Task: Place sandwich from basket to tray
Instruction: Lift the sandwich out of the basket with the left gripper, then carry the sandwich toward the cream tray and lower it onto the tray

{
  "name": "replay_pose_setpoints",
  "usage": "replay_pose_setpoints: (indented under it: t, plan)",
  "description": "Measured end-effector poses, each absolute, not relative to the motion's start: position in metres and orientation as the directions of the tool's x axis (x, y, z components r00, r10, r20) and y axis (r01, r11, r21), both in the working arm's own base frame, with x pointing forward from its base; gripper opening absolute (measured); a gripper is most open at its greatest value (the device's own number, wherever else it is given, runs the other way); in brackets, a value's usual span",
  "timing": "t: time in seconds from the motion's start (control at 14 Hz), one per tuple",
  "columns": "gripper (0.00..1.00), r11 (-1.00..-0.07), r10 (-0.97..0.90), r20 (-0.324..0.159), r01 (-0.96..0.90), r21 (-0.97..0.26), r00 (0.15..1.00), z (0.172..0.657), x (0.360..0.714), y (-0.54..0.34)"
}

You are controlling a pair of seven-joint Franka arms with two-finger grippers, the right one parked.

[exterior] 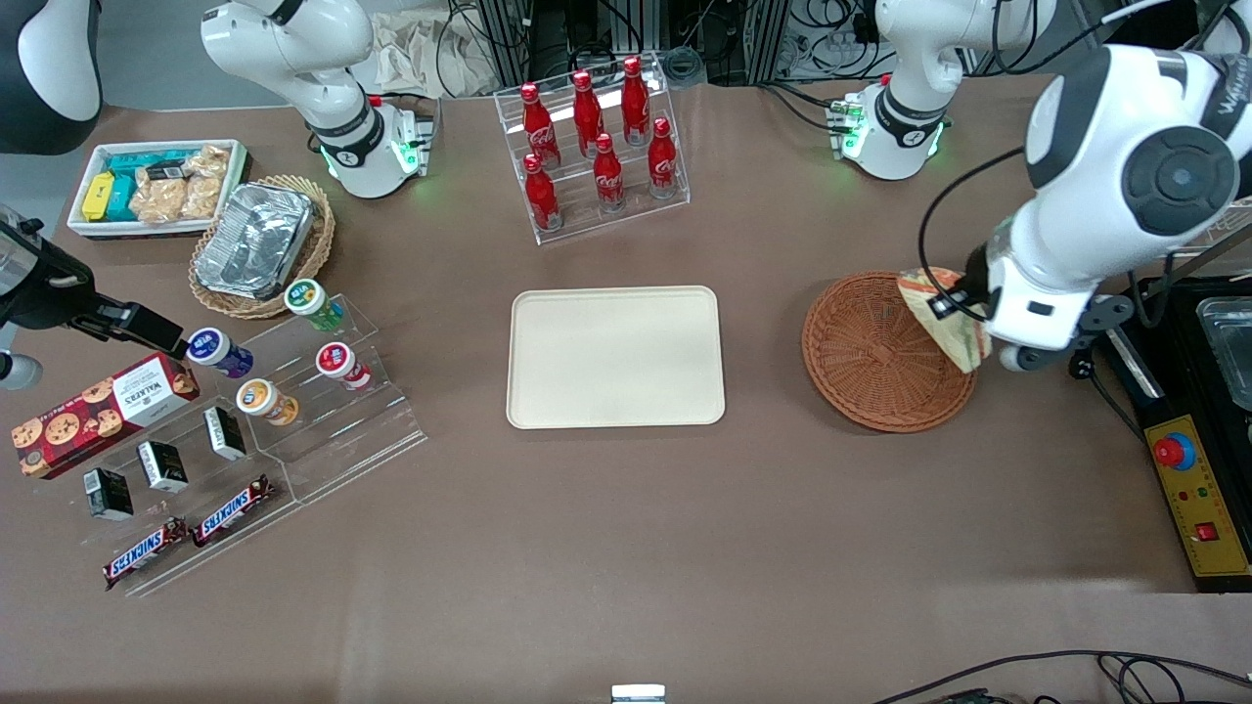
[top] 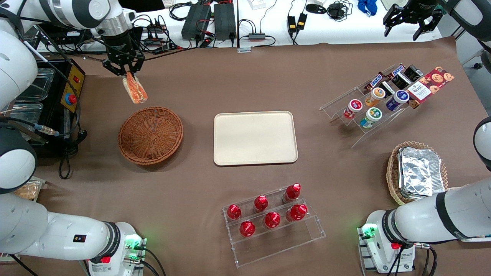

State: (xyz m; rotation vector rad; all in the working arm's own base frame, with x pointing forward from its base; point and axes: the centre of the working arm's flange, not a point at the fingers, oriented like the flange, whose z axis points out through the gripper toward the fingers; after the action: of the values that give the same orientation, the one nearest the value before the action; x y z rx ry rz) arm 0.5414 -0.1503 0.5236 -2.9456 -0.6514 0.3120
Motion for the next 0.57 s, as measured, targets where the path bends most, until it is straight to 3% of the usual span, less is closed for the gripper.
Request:
replay_pose_setpoints:
  t: [0.43, 0.57]
  plan:
    - [0.15, -0.950, 0.278, -0.177, 0.242, -0.199, 0.944, 0.500, 0.499, -0.270]
    - [0.15, -0.955, 0.260, -0.169, 0.227, -0.189, 0.951, 0.483, 0.502, -0.288]
